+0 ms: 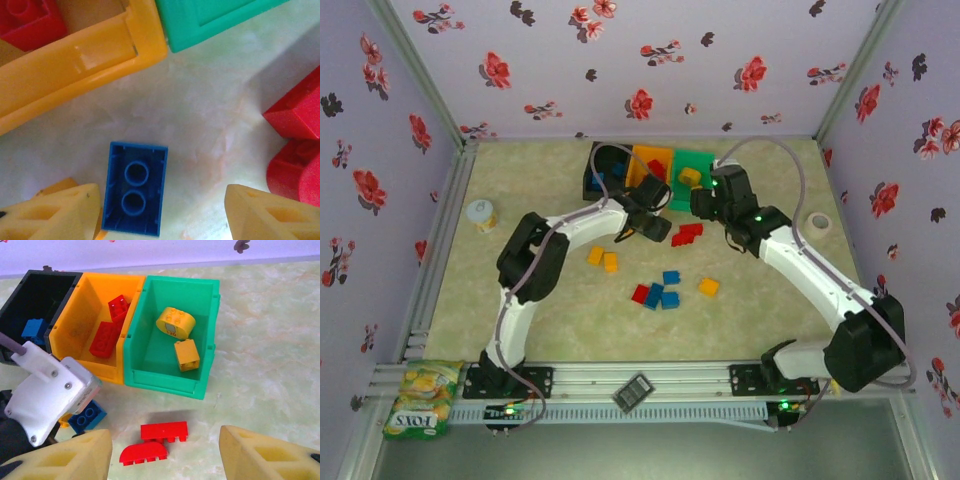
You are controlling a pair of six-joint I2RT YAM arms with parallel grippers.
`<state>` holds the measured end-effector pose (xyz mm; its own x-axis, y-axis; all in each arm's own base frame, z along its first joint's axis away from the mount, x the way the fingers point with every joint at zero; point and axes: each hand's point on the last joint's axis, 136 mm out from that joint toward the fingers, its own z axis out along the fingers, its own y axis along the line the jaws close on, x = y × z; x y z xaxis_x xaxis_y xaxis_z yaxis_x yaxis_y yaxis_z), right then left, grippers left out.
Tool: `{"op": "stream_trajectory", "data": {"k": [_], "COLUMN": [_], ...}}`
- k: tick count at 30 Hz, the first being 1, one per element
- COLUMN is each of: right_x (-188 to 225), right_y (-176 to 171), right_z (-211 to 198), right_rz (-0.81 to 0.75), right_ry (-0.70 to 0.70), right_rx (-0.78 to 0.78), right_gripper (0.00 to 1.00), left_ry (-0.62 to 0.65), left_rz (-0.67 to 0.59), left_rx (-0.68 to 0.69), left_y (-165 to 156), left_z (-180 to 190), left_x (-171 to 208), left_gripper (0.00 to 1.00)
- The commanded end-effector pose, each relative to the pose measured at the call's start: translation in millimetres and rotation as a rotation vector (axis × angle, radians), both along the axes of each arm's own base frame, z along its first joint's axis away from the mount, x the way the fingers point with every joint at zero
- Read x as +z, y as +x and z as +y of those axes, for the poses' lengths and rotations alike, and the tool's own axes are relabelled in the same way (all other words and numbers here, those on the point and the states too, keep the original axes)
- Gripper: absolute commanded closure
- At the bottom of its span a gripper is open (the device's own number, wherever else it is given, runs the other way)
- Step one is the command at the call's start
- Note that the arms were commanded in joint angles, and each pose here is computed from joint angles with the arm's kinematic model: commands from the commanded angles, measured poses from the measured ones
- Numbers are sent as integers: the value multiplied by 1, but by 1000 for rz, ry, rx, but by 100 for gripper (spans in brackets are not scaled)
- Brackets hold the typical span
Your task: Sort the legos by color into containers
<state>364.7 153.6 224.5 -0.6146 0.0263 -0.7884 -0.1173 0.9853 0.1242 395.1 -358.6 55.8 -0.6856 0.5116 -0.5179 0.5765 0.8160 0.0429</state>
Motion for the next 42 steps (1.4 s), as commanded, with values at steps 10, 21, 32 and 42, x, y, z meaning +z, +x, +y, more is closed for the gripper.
{"op": "stream_trajectory", "data": {"k": [10,21,32,42], "right_x": [7,9,9,15], "right_y": [-18,-19,-20,-24], "right_z": [-26,-26,-28,-29], "right_rz": [-16,-20,-28,-52], "right_ry": [-44,-39,-40,-16], "right_rx": [-65,-65,-69,-71], "right_gripper": [40,39,39,40], "left_ry": [48,33,-50,-110], "left_rz": [9,-6,-53,-129], "left_rx": [71,93,137,268], "left_y": [23,20,12,46], "left_z": [5,10,20,56], "left_x": [-23,-14,58,114], "left_gripper": [50,67,74,74]}}
